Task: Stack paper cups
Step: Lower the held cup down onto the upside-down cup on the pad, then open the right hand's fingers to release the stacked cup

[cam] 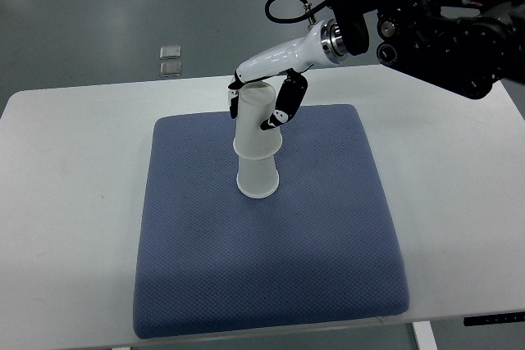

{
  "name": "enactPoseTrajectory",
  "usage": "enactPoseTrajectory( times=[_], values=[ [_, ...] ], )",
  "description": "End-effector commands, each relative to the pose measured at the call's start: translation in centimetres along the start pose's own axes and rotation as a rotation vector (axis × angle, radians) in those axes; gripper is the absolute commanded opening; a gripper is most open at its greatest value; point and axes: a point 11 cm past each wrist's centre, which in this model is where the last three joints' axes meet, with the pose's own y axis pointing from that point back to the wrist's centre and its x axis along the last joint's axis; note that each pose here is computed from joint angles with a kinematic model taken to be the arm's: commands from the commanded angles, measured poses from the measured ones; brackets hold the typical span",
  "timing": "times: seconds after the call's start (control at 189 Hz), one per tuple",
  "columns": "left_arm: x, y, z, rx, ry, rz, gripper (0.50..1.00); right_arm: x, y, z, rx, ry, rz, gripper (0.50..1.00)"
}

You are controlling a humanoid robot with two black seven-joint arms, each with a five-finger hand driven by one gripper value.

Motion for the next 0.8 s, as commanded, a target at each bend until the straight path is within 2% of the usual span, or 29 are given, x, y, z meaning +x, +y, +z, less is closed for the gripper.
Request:
enactPoseTrajectory(
  times=[0.0, 0.381, 0.497, 0.561, 0.793],
  values=[
    [0.0, 0.0, 0.0, 0.0, 0.0, 0.0, 1.0, -0.1, 0.0, 0.1, -0.001, -0.002, -0.001, 0.652],
    [0.0, 0.0, 0.0, 0.0, 0.0, 0.0, 1.0, -1.0, -0.4, 1.0, -0.01, -0.024, 0.012, 0.654],
    [0.0, 0.0, 0.0, 0.0, 0.0, 0.001, 1.0, -1.3, -0.5, 1.0, -0.006, -0.031, 0.012, 0.684],
    [0.0, 0.0, 0.0, 0.0, 0.0, 0.0, 1.0, -1.5, -0.7, 1.1, -0.003, -0.034, 0.019, 0.717],
    [0.0, 0.0, 0.0, 0.0, 0.0, 0.001, 1.0, -1.7, -0.9, 1.0, 0.001, -0.037, 0.019, 0.754]
  ],
)
